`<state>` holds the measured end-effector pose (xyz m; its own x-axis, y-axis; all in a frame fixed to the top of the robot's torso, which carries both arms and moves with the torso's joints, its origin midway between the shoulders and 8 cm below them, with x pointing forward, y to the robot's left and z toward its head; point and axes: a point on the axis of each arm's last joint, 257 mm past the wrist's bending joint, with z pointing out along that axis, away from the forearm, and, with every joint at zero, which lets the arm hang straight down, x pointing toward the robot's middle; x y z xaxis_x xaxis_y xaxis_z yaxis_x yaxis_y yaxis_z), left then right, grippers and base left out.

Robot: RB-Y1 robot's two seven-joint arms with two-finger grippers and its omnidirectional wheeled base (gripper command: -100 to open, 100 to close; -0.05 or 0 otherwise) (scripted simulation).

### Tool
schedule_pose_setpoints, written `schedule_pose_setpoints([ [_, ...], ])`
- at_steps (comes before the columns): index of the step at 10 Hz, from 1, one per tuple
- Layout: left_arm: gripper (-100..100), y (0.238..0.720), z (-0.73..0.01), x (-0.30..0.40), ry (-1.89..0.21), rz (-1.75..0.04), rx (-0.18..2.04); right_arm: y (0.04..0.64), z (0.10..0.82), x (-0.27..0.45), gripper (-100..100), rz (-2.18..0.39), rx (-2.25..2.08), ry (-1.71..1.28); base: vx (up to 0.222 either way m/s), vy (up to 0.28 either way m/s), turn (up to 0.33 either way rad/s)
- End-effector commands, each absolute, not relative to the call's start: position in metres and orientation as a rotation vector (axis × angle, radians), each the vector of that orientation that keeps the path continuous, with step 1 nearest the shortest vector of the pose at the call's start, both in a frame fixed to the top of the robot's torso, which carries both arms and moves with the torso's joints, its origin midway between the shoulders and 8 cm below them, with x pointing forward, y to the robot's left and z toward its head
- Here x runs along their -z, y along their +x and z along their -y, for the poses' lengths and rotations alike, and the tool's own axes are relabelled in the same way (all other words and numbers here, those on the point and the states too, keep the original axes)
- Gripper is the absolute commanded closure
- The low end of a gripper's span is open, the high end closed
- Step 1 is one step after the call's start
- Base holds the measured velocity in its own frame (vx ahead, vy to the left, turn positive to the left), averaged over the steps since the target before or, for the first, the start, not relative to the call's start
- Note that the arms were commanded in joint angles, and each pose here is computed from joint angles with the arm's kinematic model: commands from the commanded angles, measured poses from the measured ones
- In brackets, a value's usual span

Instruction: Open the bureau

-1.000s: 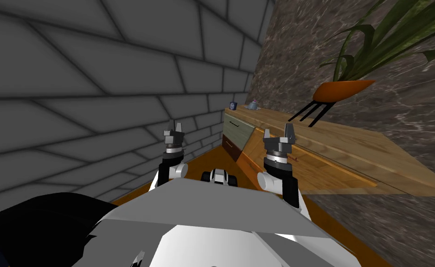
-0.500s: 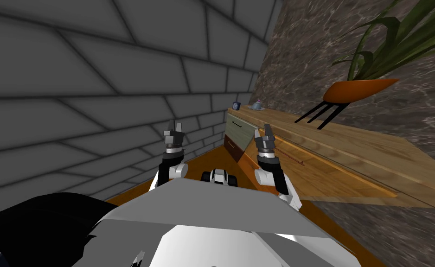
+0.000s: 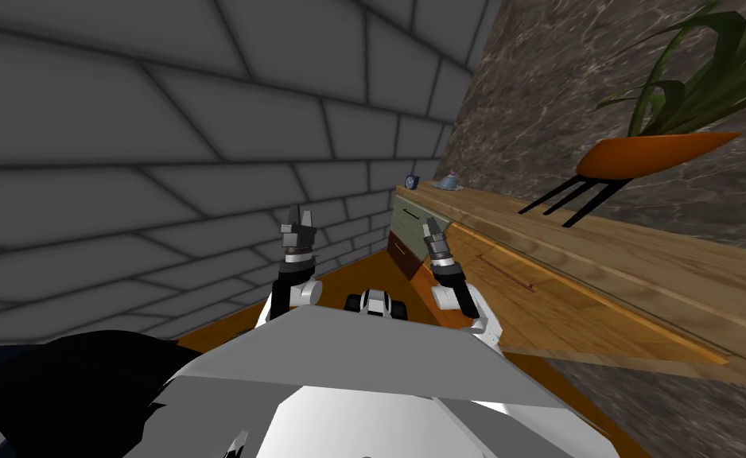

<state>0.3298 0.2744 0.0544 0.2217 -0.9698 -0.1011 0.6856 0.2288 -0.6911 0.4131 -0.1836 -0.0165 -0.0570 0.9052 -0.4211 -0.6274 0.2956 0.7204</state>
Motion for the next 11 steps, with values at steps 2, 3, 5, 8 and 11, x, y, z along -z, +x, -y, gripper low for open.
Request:
schedule_pose_setpoints([
  [2,0,0.330,-0.274,-0.054,-0.578,-0.593,1.236,0.429,0.155,0.044,-100,-1.122,-1.201,0.192,-0.007,0.004,0.070],
  [3,0,0.330,-0.274,-0.054,-0.578,-0.593,1.236,0.430,0.156,0.046,-100,-1.127,-1.198,0.195,-0.005,0.002,0.063],
  [5,0,0.330,-0.274,-0.054,-0.578,-0.593,1.236,0.440,0.136,0.063,-100,-1.194,-1.121,0.050,-0.009,0.003,0.145],
  [8,0,0.330,-0.274,-0.054,-0.578,-0.593,1.236,0.449,0.132,0.086,-100,-1.253,-1.064,-0.011,-0.006,0.003,0.065],
  [11,0,0.330,-0.274,-0.054,-0.578,-0.593,1.236,0.463,0.125,0.117,-100,-1.330,-0.953,-0.161,-0.008,0.005,0.109],
])
